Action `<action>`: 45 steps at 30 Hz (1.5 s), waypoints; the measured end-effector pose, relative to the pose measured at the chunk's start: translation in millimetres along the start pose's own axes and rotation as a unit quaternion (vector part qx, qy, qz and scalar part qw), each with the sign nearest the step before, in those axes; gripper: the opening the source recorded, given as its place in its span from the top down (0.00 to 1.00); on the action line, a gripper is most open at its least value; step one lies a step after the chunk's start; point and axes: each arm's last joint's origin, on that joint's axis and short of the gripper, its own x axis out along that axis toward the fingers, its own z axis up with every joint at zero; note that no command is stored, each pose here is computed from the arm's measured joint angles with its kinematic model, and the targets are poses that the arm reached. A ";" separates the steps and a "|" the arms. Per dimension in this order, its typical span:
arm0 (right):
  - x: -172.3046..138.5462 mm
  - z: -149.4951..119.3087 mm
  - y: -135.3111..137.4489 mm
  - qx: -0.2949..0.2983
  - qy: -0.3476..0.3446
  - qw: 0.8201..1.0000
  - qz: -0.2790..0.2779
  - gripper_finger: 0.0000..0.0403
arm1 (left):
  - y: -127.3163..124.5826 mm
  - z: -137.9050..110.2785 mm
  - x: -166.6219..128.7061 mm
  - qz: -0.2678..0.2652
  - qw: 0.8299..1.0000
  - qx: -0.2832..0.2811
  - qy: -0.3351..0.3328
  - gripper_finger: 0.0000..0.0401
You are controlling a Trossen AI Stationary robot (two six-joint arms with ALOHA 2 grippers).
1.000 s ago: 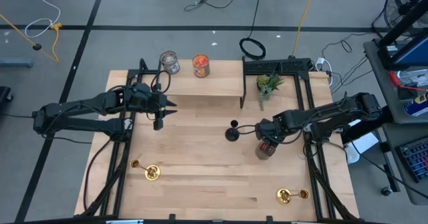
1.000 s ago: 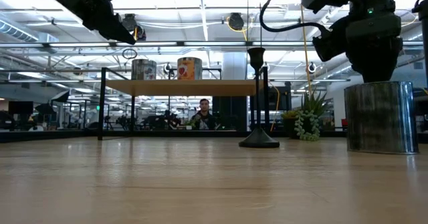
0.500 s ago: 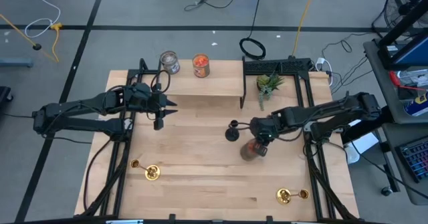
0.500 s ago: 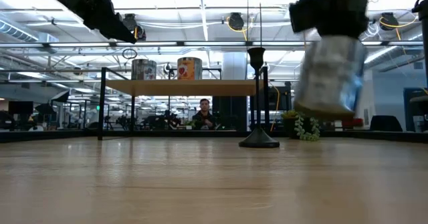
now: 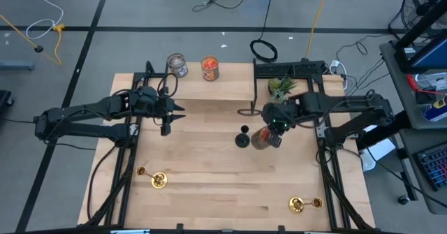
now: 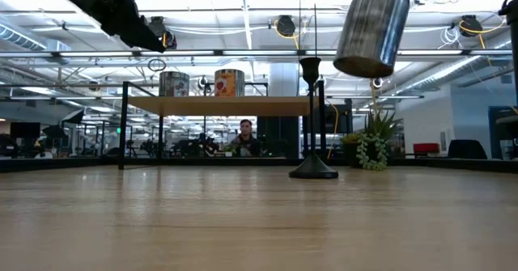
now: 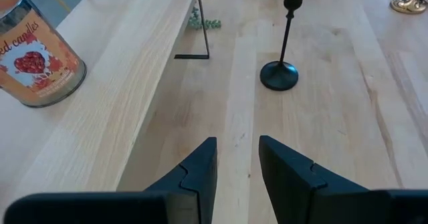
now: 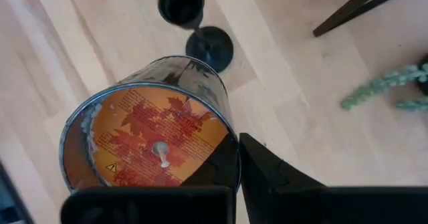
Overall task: Pick & Place candle stick holders
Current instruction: Put the orange scented candle on the shelf
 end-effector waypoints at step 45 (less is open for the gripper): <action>30.4 165.2 -165.1 -0.096 -0.177 0.962 -0.182 1.00 | 1.4 8.6 -0.2 0.006 0.999 -0.028 -0.045 0.71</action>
